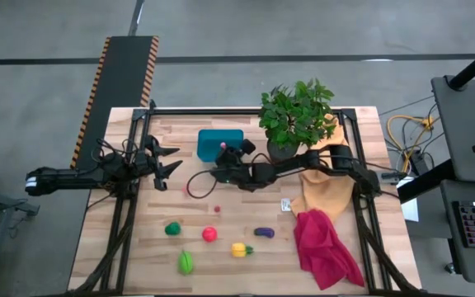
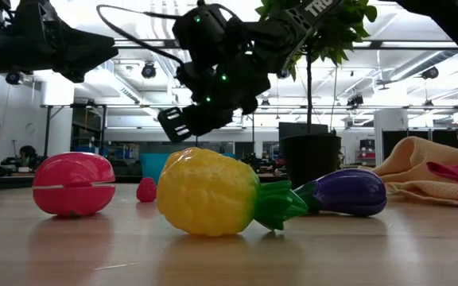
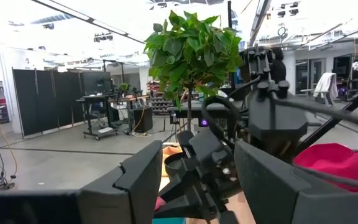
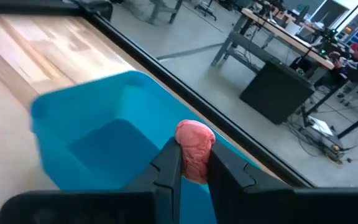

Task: Pick and placing Produce into tupperware
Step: Put the right peach into the bin, then put the corn into the bin

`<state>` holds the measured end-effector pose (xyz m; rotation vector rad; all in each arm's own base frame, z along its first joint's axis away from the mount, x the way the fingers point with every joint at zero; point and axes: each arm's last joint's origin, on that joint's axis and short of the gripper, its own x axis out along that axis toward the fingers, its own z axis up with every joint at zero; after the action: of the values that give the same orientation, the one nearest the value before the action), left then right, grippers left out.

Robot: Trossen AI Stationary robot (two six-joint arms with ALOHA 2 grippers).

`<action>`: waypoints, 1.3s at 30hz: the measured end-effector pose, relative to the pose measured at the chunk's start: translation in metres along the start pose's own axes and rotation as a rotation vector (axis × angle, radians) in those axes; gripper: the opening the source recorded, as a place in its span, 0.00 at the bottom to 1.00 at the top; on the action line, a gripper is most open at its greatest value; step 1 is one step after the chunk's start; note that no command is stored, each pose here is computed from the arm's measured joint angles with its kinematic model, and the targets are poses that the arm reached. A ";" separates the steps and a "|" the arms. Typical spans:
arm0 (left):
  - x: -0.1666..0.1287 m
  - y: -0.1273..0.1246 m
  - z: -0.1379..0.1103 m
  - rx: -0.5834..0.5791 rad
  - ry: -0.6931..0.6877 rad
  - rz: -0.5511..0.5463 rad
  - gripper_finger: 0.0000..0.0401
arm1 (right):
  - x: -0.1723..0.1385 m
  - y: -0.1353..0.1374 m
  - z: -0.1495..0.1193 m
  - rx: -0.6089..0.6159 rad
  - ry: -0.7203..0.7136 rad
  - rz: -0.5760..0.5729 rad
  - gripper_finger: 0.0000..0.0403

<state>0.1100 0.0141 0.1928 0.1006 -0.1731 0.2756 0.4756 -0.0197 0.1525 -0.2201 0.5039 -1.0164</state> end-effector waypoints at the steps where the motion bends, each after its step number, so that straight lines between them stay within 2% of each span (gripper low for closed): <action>1: 0.000 0.000 0.000 0.000 0.001 0.000 0.47 | 0.002 -0.001 -0.001 -0.002 0.008 -0.005 0.13; 11: 0.000 0.000 0.000 0.000 0.000 0.000 0.47 | 0.003 -0.004 -0.009 -0.049 0.063 -0.016 0.18; 22: 0.000 0.000 0.000 0.000 0.000 0.000 0.47 | 0.006 -0.006 -0.010 -0.051 0.070 -0.020 0.38; 28: 0.000 0.000 0.000 0.000 0.000 0.000 0.47 | 0.005 -0.006 -0.009 -0.049 0.068 -0.013 0.41; 35: 0.000 0.000 0.000 0.000 0.001 0.000 0.47 | -0.015 -0.004 0.009 0.009 0.032 0.119 0.39; 39: 0.000 0.000 0.000 0.000 0.002 -0.001 0.47 | -0.033 0.001 0.019 -0.014 -0.011 0.211 0.37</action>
<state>0.1101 0.0140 0.1926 0.1004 -0.1713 0.2752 0.4718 0.0084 0.1783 -0.1809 0.5131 -0.8058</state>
